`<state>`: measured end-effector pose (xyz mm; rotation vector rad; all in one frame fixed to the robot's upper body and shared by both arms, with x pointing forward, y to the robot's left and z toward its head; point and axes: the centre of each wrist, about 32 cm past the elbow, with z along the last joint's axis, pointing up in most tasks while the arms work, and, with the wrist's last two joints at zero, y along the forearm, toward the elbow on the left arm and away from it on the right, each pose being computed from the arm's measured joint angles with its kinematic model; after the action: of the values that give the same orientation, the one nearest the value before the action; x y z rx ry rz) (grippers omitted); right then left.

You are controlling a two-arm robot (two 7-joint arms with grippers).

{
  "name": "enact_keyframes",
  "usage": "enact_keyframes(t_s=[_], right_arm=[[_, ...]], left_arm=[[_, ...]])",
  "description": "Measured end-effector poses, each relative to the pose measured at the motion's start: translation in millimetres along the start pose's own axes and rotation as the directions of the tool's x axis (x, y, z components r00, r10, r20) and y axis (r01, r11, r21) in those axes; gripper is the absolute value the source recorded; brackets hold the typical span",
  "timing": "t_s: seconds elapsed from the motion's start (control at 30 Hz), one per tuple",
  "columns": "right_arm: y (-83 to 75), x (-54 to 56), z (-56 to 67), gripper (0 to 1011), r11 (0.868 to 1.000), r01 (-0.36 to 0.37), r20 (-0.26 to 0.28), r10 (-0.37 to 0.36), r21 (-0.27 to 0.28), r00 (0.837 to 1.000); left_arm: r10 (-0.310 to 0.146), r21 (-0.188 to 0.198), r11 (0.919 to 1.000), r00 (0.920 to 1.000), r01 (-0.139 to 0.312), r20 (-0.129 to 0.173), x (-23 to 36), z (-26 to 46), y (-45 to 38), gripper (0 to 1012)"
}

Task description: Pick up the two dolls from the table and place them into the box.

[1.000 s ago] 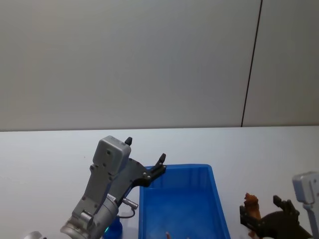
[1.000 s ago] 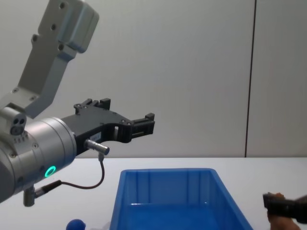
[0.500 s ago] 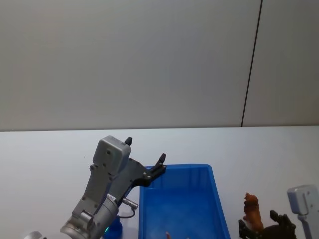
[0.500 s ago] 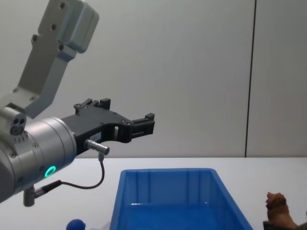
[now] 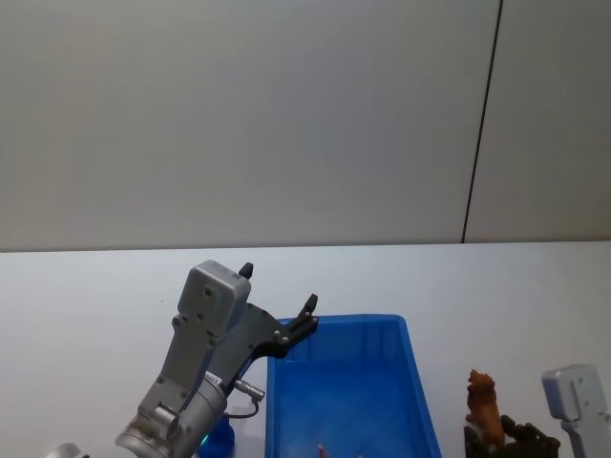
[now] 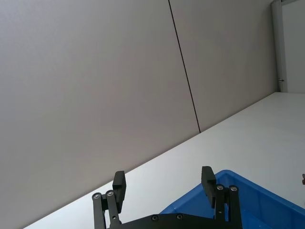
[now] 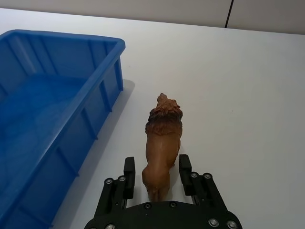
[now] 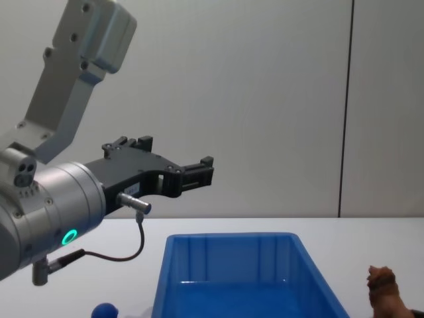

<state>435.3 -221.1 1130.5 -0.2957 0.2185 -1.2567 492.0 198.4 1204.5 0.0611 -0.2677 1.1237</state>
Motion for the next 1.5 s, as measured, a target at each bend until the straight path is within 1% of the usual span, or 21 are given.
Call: enact_keyframes(t_s=[0.03,0.13,0.17,0.23,0.27,0.33,0.5,0.67,0.7,0.8,0.9,1.0,1.1,1.13,1.23,1.33,1.37,1.43,1.47,1.5], right_arm=[[0.2,-0.1,-0.4,541,1.0,0.001,0.0,-0.001,0.001,1.0],[0.5,-0.3,-1.5,482,1.0,0.005,0.001,-0.005,0.004,1.0],[0.6,-0.4,-2.0,423,1.0,0.007,0.002,-0.007,0.006,1.0],[0.5,-0.6,-2.2,389,1.0,0.01,0.005,-0.01,0.011,1.0],[0.4,-0.7,-2.4,322,1.0,0.011,0.006,-0.011,0.012,1.0],[0.2,-0.7,-2.5,297,1.0,0.013,0.008,-0.013,0.016,1.0],[-1.5,-0.9,0.8,297,0.999,0.018,0.02,-0.019,0.049,1.0],[-3.6,-1.0,7.5,297,0.995,0.014,0.035,-0.017,0.095,0.999],[-3.6,-1.0,7.5,297,0.995,0.014,0.035,-0.017,0.095,0.999],[-4.3,-1.3,13.8,297,0.992,-0.003,0.045,-0.003,0.129,0.999],[-3.9,-1.9,22.2,297,0.985,-0.034,0.056,0.025,0.167,0.998],[-2.9,-2.6,27.6,297,0.981,-0.055,0.061,0.044,0.187,0.997],[-0.1,-4.7,35.7,297,0.972,-0.099,0.071,0.086,0.215,0.994],[-0.1,-4.7,35.7,297,0.972,-0.099,0.071,0.086,0.215,0.994],[4.1,-8.0,43.9,297,0.96,-0.149,0.081,0.133,0.237,0.988],[7.3,-10.2,47.5,297,0.953,-0.181,0.086,0.165,0.245,0.983],[10.4,-12.3,50.4,297,0.947,-0.202,0.088,0.185,0.25,0.979],[13.2,-14.3,52.6,297,0.941,-0.225,0.091,0.209,0.252,0.974],[16.6,-16.8,55.5,297,0.935,-0.244,0.092,0.228,0.256,0.969],[18.4,-17.6,55.9,297,0.934,-0.253,0.092,0.237,0.254,0.967]], left_arm=[[0.0,0.0,1.0,1.0,0.0,0.0,0.0,0.0,0.0,1001],[0.0,0.0,1.0,1.0,0.0,0.0,0.0,0.0,0.0,1001],[0.0,0.0,1.0,1.0,0.0,0.0,0.0,0.0,0.0,1001],[0.0,0.0,1.0,1.0,0.0,0.0,0.0,0.0,0.0,1001],[0.0,0.0,1.0,1.0,0.0,0.0,0.0,0.0,0.0,1001],[0.0,0.0,1.0,1.0,0.0,0.0,0.0,0.0,0.0,1001],[0.0,0.0,1.0,1.0,0.0,0.0,0.0,0.0,0.0,1001],[0.0,0.0,1.0,1.0,0.0,0.0,0.0,0.0,0.0,1001],[0.0,0.0,1.0,1.0,0.0,0.0,0.0,0.0,0.0,1001],[0.0,0.0,1.0,1.0,0.0,0.0,0.0,0.0,0.0,1001],[0.0,0.0,1.0,1.0,0.0,0.0,0.0,0.0,0.0,1001],[0.0,0.0,1.0,1.0,0.0,0.0,0.0,0.0,0.0,1001],[0.0,0.0,1.0,1.0,0.0,0.0,0.0,0.0,0.0,1001],[0.0,0.0,1.0,1.0,0.0,0.0,0.0,0.0,0.0,1001],[0.0,0.0,1.0,1.0,0.0,0.0,0.0,0.0,0.0,1001],[0.0,0.0,1.0,1.0,0.0,0.0,0.0,0.0,0.0,1001],[0.0,0.0,1.0,1.0,0.0,0.0,0.0,0.0,0.0,1001],[0.0,0.0,1.0,1.0,0.0,0.0,0.0,0.0,0.0,1001],[0.0,0.0,1.0,1.0,0.0,0.0,0.0,0.0,0.0,1001],[0.0,0.0,1.0,1.0,0.0,0.0,0.0,0.0,0.0,1001]])
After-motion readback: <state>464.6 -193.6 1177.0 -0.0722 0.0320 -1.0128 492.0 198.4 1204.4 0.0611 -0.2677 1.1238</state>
